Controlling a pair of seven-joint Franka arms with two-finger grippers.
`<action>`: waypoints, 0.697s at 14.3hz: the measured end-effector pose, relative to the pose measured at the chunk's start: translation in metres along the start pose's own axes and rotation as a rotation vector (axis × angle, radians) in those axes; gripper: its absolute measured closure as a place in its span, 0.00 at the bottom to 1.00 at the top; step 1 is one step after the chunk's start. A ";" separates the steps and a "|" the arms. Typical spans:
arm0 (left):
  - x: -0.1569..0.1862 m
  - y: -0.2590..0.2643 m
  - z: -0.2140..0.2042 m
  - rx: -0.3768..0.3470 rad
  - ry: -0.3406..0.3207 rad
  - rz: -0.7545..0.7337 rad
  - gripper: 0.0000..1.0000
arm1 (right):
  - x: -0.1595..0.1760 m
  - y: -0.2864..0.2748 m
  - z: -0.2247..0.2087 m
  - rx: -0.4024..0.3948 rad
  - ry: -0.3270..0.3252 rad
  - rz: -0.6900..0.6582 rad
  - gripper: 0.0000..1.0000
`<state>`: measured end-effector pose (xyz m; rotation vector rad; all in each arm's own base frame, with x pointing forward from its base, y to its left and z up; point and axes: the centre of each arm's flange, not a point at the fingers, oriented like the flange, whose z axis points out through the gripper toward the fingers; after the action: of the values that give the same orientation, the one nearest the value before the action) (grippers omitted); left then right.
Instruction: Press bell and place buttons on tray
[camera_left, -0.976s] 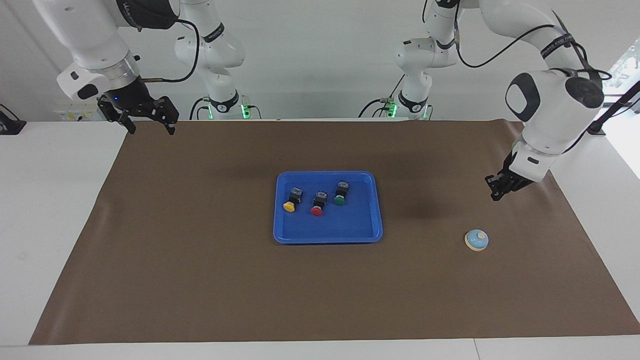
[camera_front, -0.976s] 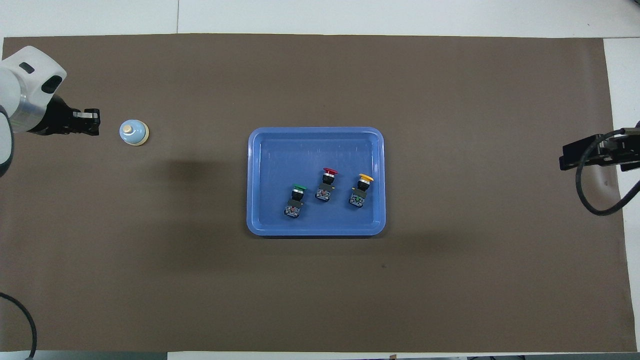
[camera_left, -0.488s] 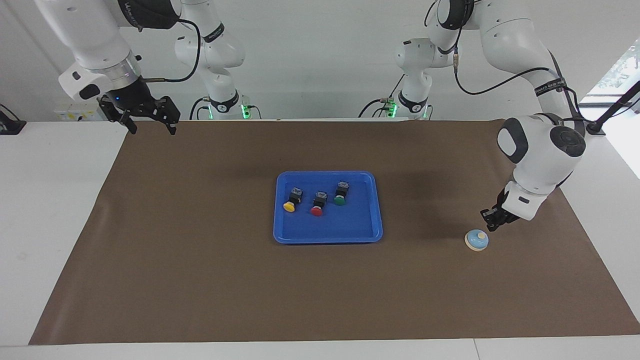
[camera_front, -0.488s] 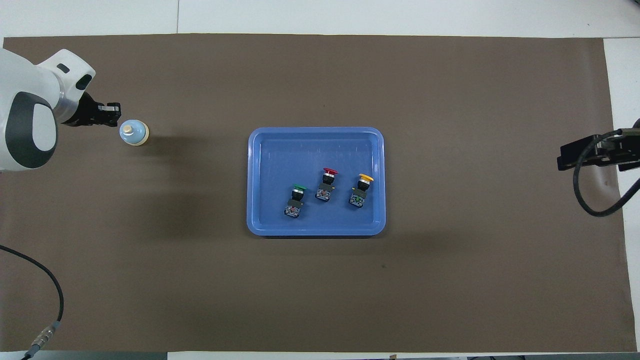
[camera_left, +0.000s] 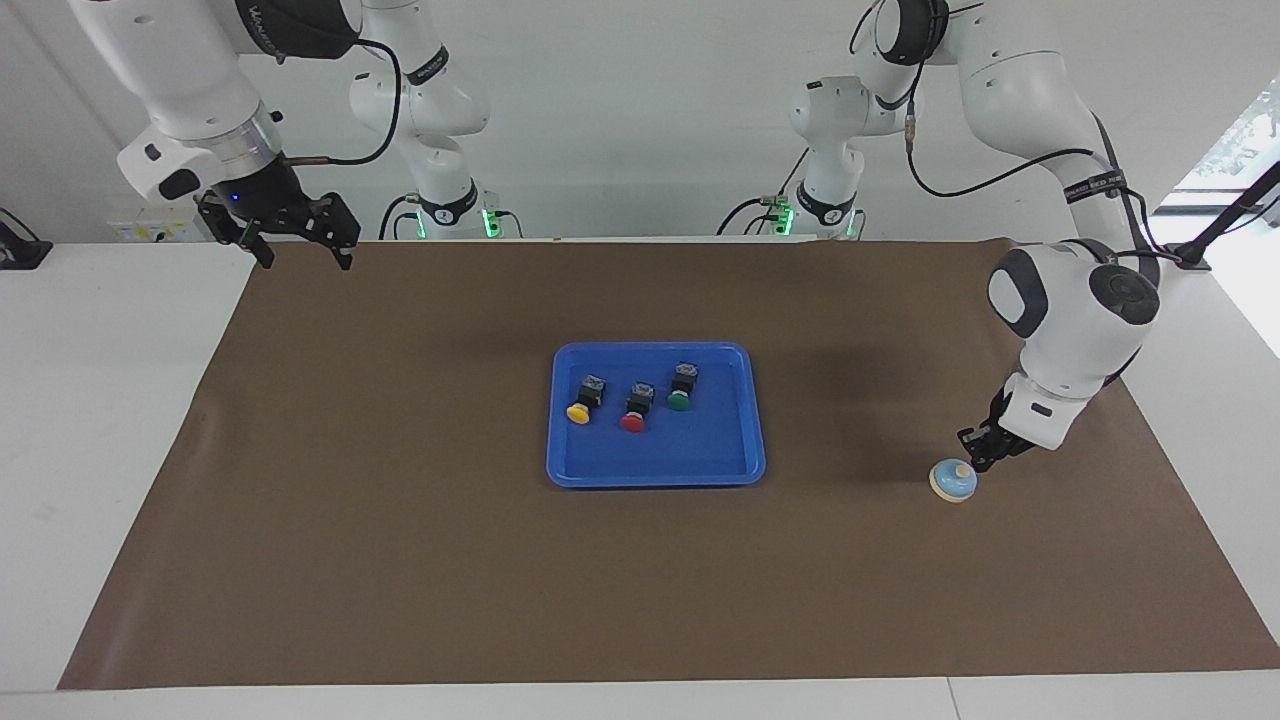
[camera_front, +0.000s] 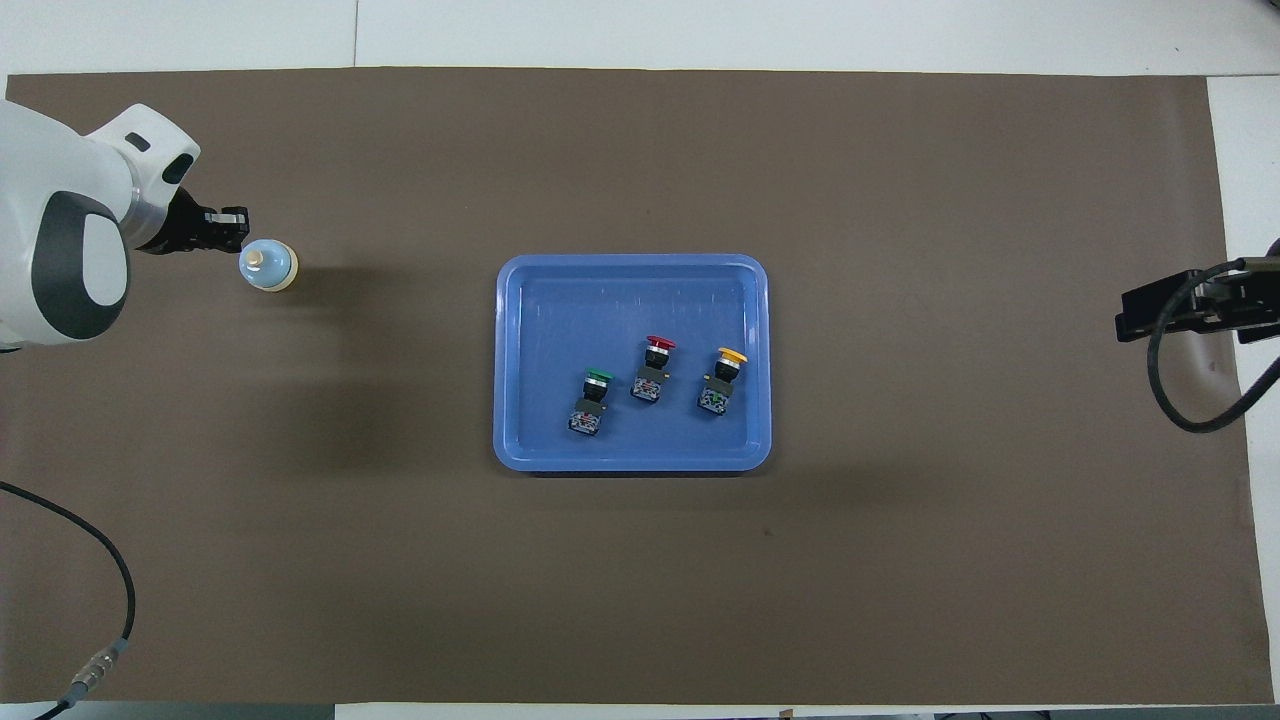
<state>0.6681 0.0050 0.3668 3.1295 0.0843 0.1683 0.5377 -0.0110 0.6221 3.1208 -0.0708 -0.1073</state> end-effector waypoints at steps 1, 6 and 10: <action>-0.001 0.000 0.004 0.000 0.006 0.000 0.99 | 0.000 0.000 0.000 0.000 0.000 0.000 0.00; -0.006 0.002 0.027 -0.002 0.018 0.003 0.99 | 0.000 0.000 0.000 0.000 0.001 0.000 0.00; -0.010 0.001 0.028 -0.003 0.045 0.003 0.99 | 0.000 0.000 0.000 0.000 0.000 0.000 0.00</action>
<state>0.6607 0.0030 0.3383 3.1238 0.0798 0.2384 0.5375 -0.0110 0.6224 3.1208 -0.0708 -0.1066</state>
